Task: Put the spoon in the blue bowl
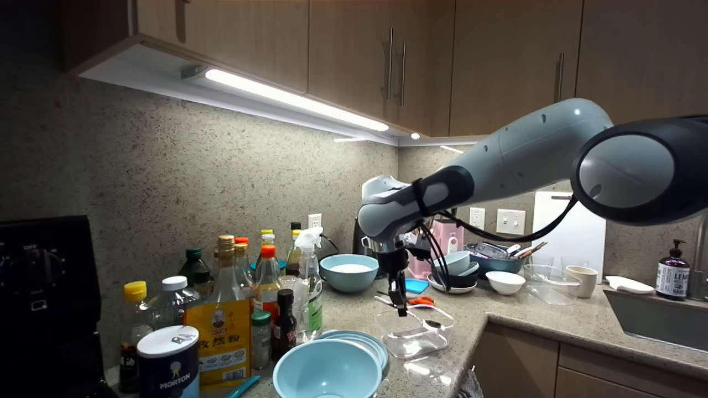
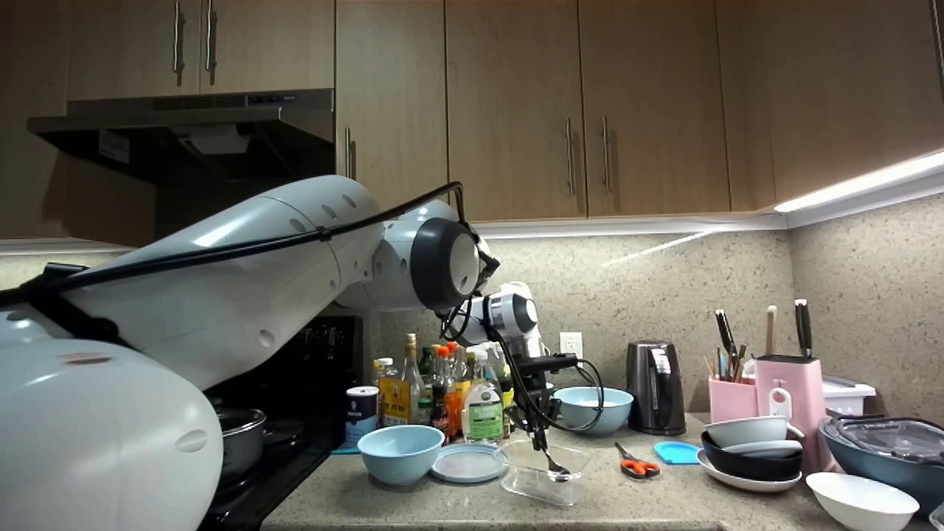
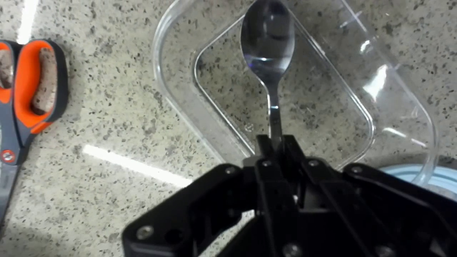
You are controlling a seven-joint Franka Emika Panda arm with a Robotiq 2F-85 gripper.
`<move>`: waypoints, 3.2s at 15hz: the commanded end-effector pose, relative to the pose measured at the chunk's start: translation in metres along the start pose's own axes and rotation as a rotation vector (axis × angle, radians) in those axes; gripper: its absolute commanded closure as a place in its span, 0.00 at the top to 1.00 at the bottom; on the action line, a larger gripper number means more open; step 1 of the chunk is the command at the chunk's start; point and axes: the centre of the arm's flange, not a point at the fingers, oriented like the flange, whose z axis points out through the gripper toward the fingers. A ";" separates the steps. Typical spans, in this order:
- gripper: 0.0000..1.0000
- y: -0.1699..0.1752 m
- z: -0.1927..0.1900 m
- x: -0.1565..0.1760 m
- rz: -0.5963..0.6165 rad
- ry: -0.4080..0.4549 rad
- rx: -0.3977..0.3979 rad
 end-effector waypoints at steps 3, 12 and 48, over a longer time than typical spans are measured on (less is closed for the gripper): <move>0.08 -0.030 -0.053 -0.018 0.081 0.025 -0.090; 0.08 -0.119 -0.078 0.028 0.134 -0.075 -0.124; 0.67 -0.274 -0.095 0.139 -0.350 -0.024 -0.067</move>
